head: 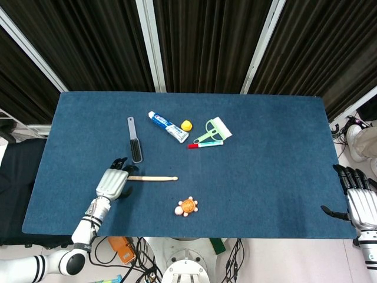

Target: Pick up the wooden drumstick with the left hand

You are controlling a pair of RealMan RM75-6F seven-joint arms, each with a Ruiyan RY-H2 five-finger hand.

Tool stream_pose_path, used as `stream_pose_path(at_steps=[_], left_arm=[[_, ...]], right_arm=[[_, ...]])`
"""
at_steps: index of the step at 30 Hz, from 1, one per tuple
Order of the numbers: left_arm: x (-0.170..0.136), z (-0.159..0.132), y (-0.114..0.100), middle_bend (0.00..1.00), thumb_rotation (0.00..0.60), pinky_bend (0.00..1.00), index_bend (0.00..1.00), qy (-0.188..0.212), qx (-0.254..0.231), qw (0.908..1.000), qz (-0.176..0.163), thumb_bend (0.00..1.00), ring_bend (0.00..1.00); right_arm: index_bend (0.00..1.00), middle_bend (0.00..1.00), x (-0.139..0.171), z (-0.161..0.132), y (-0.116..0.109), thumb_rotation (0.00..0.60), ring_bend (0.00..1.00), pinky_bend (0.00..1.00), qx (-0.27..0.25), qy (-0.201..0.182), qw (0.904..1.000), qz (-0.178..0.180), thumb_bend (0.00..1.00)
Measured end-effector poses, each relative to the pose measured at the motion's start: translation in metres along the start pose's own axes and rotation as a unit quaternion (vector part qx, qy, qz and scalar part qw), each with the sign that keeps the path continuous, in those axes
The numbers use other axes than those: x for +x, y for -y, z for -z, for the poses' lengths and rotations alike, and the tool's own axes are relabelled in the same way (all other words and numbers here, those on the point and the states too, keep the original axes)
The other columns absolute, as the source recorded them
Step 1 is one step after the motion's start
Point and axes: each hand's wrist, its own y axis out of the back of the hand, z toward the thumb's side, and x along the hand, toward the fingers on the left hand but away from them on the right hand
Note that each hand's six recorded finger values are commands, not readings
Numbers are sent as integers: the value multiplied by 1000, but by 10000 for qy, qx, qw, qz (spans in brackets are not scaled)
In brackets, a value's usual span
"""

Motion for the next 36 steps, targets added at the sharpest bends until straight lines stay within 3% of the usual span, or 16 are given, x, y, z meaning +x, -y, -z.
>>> stream_pose_path(at_steps=[19, 36], left_arm=[[21, -24, 9, 402, 600, 68, 372, 75, 71, 9999, -60, 360, 88], [32, -26, 24, 459, 600, 68, 420, -11, 138, 9998, 133, 375, 130]], right_arm=[[142, 135, -1, 1, 2, 600, 105, 0, 5, 39, 10000, -74, 182], [182, 135, -2, 3, 3, 600, 105, 0, -19, 87, 9999, -121, 181]])
